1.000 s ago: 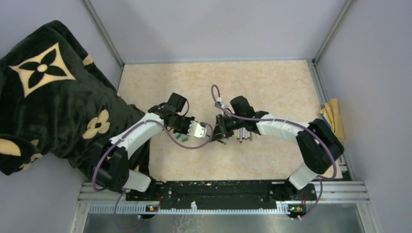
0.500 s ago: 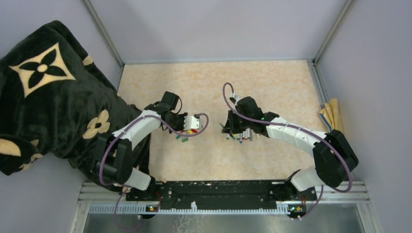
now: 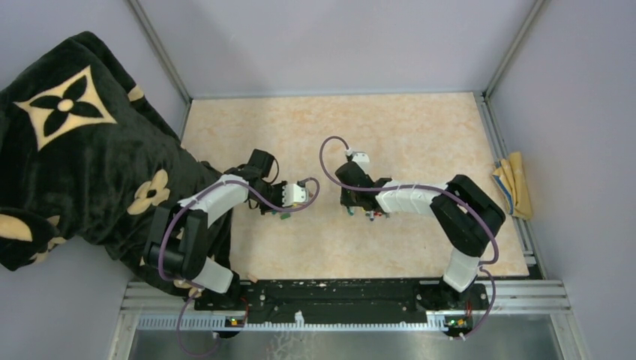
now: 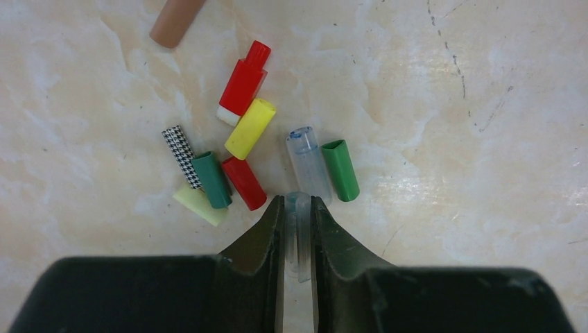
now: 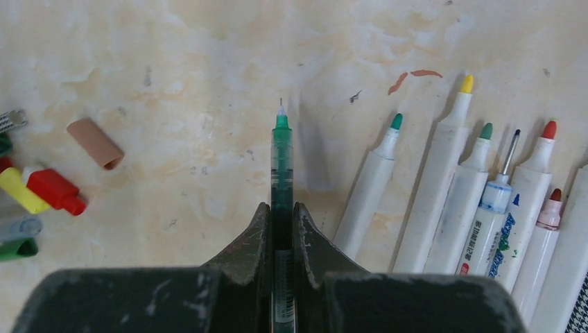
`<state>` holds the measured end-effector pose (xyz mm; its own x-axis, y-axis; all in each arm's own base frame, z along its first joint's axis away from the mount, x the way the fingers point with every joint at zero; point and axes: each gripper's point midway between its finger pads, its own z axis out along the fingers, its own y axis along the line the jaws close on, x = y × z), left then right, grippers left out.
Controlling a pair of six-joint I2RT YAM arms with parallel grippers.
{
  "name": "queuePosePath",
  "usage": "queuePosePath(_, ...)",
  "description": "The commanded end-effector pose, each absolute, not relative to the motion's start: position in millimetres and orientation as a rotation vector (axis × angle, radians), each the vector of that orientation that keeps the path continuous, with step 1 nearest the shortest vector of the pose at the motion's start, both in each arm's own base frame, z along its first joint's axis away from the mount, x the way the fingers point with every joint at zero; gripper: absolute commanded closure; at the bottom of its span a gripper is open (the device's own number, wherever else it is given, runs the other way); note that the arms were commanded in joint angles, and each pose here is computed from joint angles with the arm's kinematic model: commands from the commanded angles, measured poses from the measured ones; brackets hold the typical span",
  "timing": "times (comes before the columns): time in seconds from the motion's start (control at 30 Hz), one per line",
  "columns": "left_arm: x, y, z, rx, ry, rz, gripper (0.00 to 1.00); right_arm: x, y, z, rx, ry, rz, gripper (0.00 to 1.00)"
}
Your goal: Open the pen caps
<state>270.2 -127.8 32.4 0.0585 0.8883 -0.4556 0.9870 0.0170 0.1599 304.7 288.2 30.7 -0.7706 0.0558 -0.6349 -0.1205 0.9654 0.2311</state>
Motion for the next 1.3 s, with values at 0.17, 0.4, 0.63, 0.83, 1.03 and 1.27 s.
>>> queuePosePath(0.17, 263.8, -132.1, 19.5, 1.893, 1.895, -0.376, 0.75, 323.4, 286.3, 27.3, 0.084, 2.348, 0.283, 0.95)
queuePosePath(0.4, 266.1, -136.7, 27.5, 1.865, 1.889, -0.392, 0.59, 314.1, 278.0, 16.0, 0.082, 2.374, 0.266, 0.80)
queuePosePath(0.63, 279.9, -145.1, 54.7, 1.801, 1.883, -0.414, 0.51, 312.8, 273.4, 31.9, 0.080, 2.347, 0.275, 0.73)
queuePosePath(0.83, 301.1, -149.5, 94.9, 1.667, 1.887, -0.443, 0.02, 315.9, 272.7, 68.0, 0.052, 2.290, 0.299, 0.70)
queuePosePath(1.03, 329.8, -139.8, 144.8, 1.387, 1.916, -0.531, 0.01, 314.6, 257.5, 119.2, 0.054, 2.189, 0.324, 0.38)
queuePosePath(1.27, 368.4, -102.0, 189.2, 0.997, 1.944, -0.602, 0.01, 329.0, 183.2, 170.6, 0.230, 2.094, 0.276, 0.01)
